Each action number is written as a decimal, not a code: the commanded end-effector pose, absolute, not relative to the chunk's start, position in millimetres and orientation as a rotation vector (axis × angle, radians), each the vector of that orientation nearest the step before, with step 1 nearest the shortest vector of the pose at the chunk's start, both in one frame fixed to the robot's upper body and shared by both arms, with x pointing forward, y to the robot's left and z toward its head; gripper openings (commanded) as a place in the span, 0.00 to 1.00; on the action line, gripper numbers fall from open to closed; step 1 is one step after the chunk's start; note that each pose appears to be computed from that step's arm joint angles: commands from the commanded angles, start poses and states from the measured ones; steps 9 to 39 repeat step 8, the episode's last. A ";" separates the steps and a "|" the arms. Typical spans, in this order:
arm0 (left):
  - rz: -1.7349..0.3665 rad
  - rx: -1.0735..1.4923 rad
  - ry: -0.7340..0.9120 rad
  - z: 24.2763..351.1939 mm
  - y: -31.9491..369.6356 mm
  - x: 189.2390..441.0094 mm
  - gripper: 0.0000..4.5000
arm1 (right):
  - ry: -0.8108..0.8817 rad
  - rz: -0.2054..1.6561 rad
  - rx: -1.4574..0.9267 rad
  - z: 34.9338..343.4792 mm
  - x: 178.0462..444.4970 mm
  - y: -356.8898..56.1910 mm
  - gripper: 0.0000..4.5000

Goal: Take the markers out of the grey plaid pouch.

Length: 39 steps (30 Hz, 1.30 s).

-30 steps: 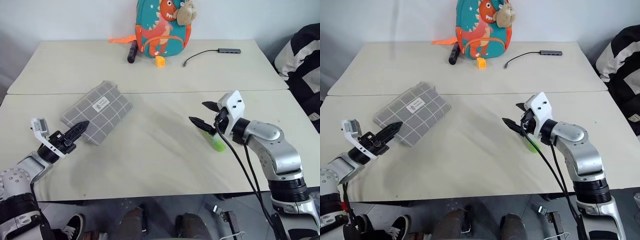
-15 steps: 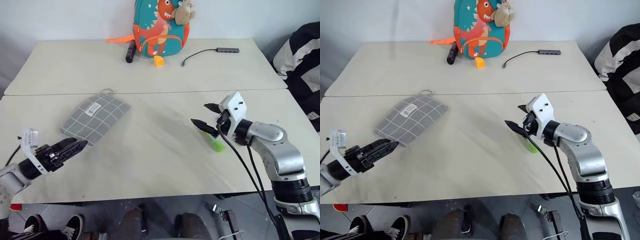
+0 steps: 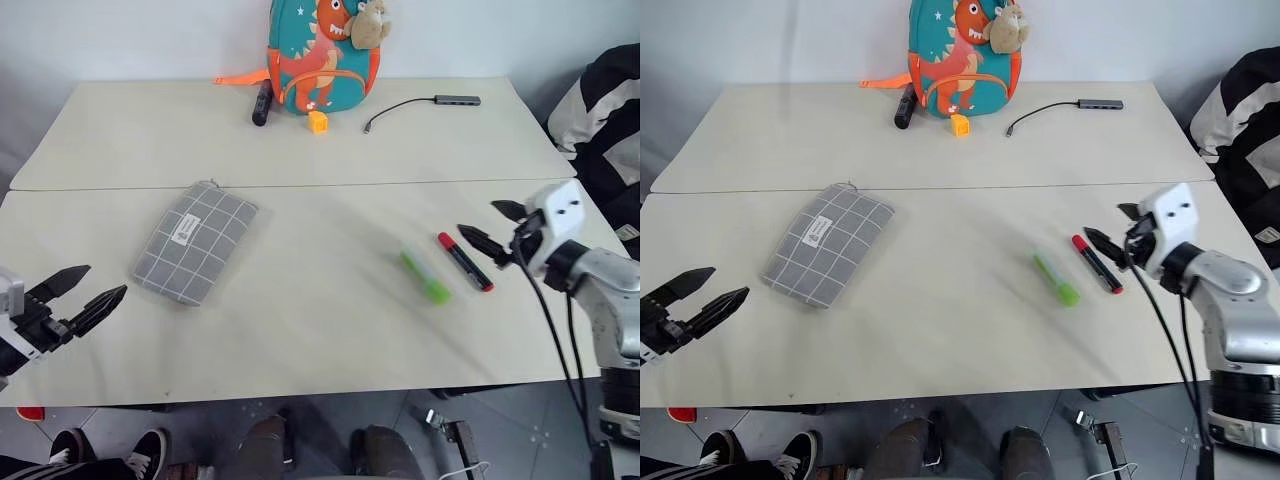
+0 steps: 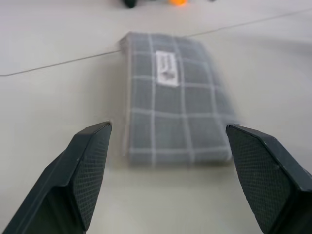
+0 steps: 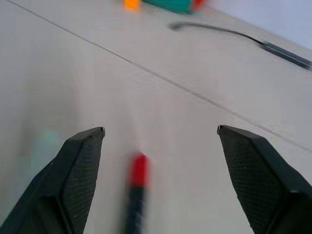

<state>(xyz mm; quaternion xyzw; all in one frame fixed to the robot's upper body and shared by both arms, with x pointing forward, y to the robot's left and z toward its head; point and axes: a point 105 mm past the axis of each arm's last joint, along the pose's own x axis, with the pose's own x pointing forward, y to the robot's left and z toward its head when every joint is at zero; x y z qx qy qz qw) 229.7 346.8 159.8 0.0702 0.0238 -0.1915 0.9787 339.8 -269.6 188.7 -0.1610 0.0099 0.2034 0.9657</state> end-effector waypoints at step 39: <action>-0.256 0.194 0.033 149.3 366.4 216.0 0.88 | 0.052 0.415 -0.382 162.8 322.2 -289.5 0.87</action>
